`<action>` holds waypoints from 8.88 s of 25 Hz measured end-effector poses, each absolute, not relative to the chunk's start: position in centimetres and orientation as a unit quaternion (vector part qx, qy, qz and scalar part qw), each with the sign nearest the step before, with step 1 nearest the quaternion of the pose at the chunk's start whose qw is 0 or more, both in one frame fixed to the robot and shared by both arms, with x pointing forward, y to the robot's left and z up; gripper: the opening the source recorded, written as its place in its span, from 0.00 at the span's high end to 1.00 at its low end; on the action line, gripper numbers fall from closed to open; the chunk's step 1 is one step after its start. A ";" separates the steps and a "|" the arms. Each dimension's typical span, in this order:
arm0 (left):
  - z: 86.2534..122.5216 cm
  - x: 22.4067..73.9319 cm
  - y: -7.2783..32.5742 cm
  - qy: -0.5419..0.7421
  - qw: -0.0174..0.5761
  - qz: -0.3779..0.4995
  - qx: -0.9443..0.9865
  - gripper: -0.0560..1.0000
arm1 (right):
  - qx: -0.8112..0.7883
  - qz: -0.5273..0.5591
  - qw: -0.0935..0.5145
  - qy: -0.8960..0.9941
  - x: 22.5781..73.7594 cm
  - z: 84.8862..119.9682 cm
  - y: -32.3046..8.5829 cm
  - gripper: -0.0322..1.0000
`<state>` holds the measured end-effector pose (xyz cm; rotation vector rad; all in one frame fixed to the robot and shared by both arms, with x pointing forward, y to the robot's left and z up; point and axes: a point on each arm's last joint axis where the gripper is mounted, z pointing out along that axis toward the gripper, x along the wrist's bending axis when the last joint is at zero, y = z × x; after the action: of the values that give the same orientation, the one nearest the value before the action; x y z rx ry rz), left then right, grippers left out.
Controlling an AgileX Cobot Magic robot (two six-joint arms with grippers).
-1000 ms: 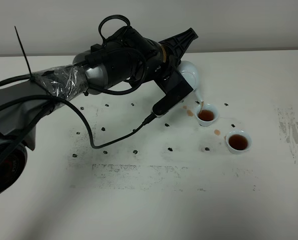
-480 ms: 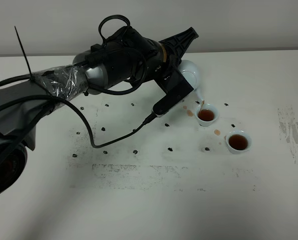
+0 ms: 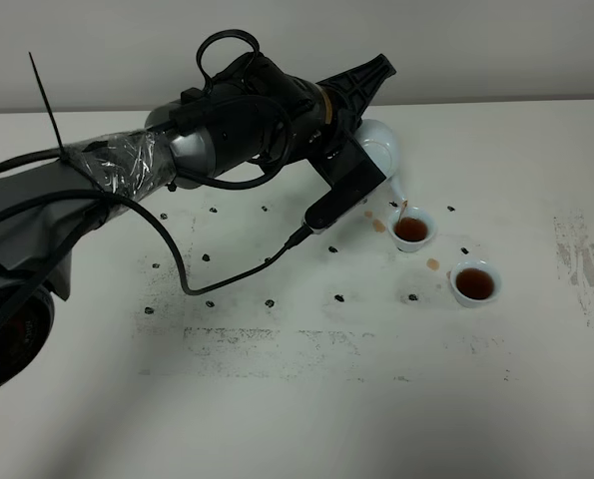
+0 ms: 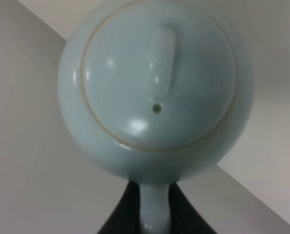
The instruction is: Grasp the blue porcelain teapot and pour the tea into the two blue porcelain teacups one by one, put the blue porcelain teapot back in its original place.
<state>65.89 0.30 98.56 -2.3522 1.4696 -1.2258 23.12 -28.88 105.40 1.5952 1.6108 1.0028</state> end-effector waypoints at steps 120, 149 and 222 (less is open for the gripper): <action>95.9 57.3 17.1 -0.474 -0.135 -0.124 -0.861 0.91 | 0.608 0.383 0.325 0.614 23.1 105.4 -28.9 0.46; 92.0 55.5 22.3 -0.526 -0.164 -0.166 -0.818 0.91 | 0.608 0.384 0.324 0.614 23.1 105.4 -28.9 0.46; 104.1 27.1 29.0 -0.623 -0.257 -0.227 -0.703 0.47 | 0.608 0.385 0.323 0.615 23.1 105.4 -28.8 0.46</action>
<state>27.10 29.01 104.15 -2.6637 -2.3599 -0.8614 23.12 -28.82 105.41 1.5963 1.6129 1.0106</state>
